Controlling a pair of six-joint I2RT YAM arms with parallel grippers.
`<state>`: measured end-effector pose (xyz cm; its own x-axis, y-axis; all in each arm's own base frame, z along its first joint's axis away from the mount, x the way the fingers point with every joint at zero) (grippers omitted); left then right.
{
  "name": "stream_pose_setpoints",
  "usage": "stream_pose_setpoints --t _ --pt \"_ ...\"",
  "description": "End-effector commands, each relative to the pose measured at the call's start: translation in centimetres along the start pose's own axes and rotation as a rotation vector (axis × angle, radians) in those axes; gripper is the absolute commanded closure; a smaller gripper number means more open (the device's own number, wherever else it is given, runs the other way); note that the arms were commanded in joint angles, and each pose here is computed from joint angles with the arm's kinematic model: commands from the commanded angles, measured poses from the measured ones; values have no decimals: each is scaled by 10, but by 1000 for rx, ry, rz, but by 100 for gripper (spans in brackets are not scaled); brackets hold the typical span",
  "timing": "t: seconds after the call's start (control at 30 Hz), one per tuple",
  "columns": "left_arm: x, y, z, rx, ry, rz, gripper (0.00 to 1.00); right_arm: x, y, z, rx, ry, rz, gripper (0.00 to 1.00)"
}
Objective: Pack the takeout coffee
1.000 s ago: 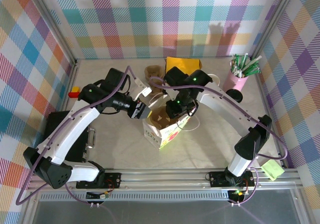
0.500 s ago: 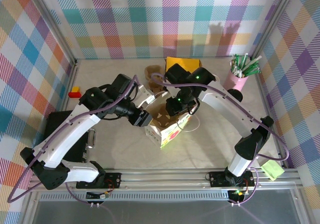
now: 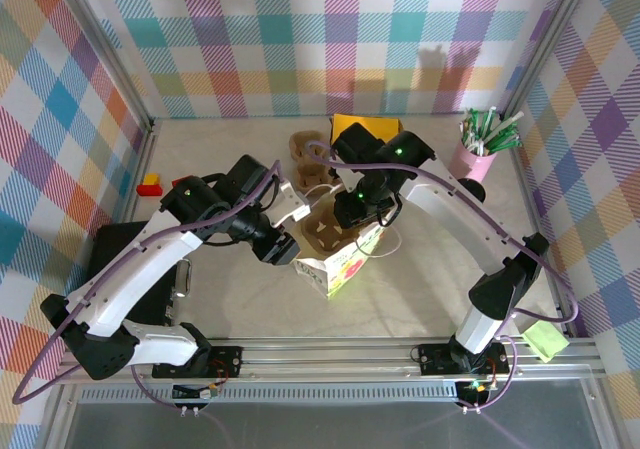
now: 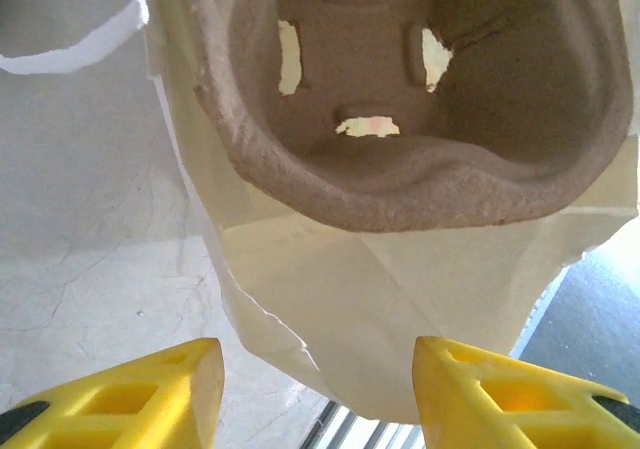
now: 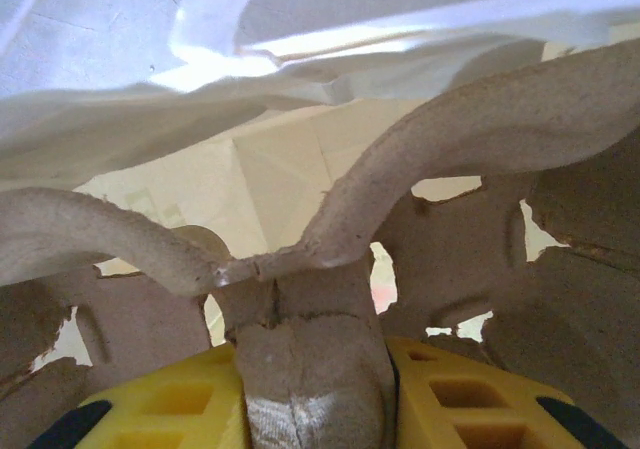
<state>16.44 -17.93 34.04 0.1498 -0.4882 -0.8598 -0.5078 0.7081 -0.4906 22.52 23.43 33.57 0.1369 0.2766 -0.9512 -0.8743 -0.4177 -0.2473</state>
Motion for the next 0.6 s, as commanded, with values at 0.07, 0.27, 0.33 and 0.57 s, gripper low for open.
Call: stream_pose_setpoints --t 0.07,0.27,0.33,0.57 --pt "-16 -7 -8 18 18 -118 47 6 -3 0 -39 -15 16 66" --pt "-27 -15 -4 -56 -41 -271 39 17 1 -1 -142 0 40 67" --pt "-31 -17 -2 -86 -47 -300 39 21 3 -1 -171 3 51 67" --pt "-36 -19 13 -167 -68 -356 39 31 5 2 -247 10 70 66"
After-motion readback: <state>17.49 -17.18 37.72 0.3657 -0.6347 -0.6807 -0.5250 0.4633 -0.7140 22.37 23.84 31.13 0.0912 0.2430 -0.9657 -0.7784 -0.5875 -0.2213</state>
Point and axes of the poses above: each hand's point on the last joint's axis, 136 mm out from that joint toward the fingers, its own x axis out along the fingers, its own z axis along the line the jaws close on, y = z × x, the point moved 9 cm from there along -x, back along the fingers, and after that the axes turned 4 degrees about x, right-handed, at the moved point
